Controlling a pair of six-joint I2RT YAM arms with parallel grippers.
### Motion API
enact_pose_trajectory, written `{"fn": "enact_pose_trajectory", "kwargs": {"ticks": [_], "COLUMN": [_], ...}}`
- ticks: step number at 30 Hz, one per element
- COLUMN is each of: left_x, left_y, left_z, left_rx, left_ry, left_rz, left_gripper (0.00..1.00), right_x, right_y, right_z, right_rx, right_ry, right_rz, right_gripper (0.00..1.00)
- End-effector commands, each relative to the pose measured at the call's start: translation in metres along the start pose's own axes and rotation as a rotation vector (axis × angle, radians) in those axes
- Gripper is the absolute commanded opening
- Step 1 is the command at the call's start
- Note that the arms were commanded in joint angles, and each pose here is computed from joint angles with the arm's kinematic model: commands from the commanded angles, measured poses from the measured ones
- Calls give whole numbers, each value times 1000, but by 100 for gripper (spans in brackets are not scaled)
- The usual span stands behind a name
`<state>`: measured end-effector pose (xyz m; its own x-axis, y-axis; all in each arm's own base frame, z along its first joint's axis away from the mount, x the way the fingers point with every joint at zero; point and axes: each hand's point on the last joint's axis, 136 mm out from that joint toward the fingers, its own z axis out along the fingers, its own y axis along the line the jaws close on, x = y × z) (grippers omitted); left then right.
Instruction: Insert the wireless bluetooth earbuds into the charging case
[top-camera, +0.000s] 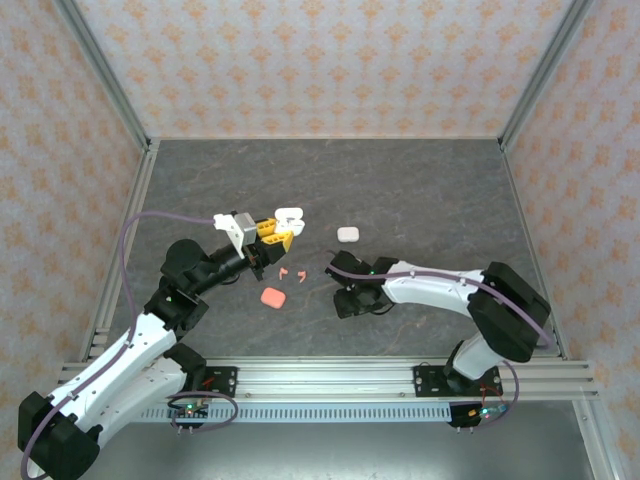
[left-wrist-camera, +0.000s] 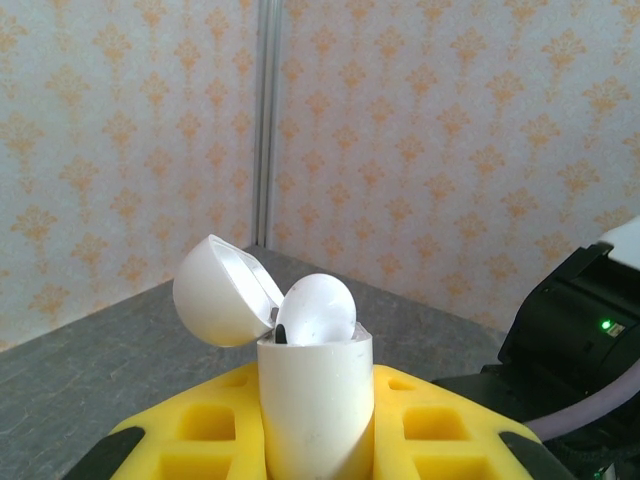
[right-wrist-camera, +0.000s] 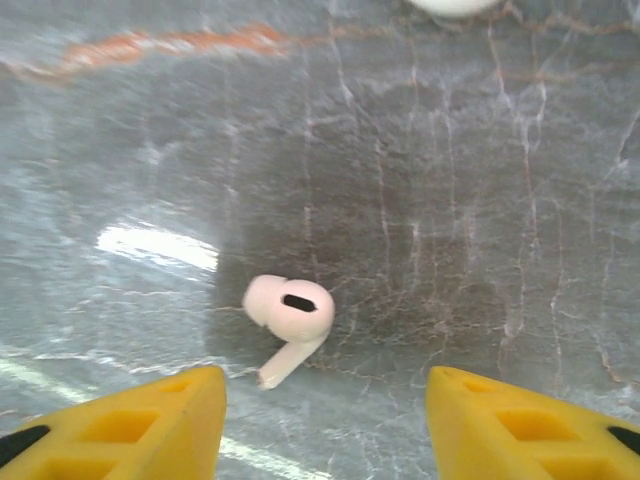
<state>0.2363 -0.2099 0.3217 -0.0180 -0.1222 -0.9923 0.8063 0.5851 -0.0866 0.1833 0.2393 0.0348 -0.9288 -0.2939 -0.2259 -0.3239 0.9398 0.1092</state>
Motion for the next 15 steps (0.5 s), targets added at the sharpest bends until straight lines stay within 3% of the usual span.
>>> {"fn": "enact_pose_trajectory", "kwargs": {"ticks": [1, 6, 15], "left_x": [-7, -8, -7], "left_y": [-1, -2, -1], "left_z": [-3, -4, -5], "left_rx": [-11, -13, -16], "left_ry": [-21, -21, -17], "left_rz": [17, 18, 16], "left_gripper": [0, 0, 0], "right_x": [-21, -27, -27], "right_y": [10, -2, 12], "right_z": [-19, -8, 8], "right_rx": [-51, -39, -87], "right_ry": [-66, -48, -1], "right_rz": [15, 61, 61], "right_gripper": [56, 51, 44]}}
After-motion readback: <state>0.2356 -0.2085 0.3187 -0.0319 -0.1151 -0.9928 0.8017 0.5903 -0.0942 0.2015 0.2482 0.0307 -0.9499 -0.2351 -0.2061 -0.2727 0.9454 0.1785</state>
